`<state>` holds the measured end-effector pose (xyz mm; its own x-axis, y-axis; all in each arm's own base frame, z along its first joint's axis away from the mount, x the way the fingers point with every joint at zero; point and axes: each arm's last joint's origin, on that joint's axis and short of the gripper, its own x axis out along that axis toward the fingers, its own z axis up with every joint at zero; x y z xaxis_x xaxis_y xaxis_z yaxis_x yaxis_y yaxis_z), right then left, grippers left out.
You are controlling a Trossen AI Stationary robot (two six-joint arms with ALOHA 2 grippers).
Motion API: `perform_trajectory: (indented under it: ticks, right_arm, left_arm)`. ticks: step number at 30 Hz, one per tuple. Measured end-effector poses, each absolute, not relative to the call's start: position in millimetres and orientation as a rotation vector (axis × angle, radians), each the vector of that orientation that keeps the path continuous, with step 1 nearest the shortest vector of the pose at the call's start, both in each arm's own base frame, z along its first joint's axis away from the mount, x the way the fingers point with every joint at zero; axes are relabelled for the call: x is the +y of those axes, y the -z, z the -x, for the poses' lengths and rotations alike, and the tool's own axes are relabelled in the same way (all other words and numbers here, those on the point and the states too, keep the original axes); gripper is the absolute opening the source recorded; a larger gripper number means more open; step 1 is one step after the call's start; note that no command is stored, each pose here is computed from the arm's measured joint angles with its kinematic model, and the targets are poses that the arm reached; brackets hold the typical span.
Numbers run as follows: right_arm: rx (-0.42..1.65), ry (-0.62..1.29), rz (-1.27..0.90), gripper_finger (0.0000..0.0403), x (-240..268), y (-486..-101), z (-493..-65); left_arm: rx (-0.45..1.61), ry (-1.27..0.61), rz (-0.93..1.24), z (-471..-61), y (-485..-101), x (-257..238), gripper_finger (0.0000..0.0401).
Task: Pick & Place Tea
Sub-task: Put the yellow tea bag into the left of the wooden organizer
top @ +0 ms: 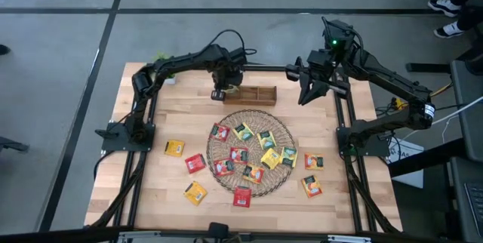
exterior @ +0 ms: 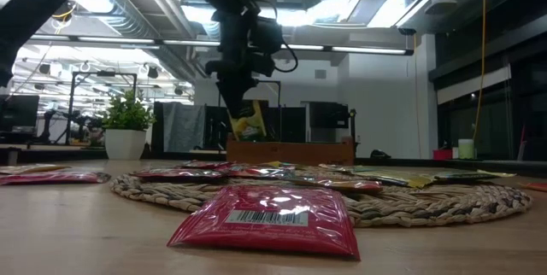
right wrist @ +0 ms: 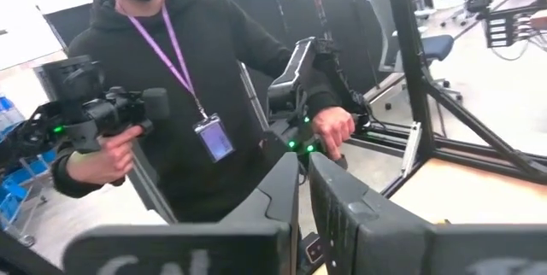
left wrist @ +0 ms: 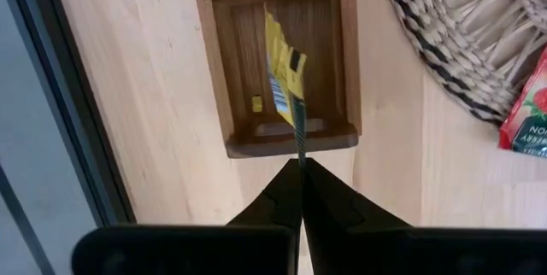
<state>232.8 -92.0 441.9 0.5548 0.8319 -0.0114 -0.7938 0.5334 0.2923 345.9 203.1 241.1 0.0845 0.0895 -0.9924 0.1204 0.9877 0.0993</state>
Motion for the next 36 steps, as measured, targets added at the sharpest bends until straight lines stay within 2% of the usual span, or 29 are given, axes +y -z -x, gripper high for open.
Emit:
perform_trajectory:
  ticks: [9, 21, 36]
  right_arm:
    - [0.155, -0.974, -0.265, 0.0035, -92, -442, -233]
    - [0.154, -0.975, -0.264, 0.0035, -92, -442, -233]
    - [0.154, -0.974, -0.263, 0.0035, -92, -442, -233]
  left_arm:
    - [1.472, 0.047, -0.216, -348, -240, 206, 0.0002]
    - [1.53, 0.056, -0.212, -355, -216, 211, 0.0004]
    - [1.547, -0.015, -0.322, -358, -218, 213, 0.0049]
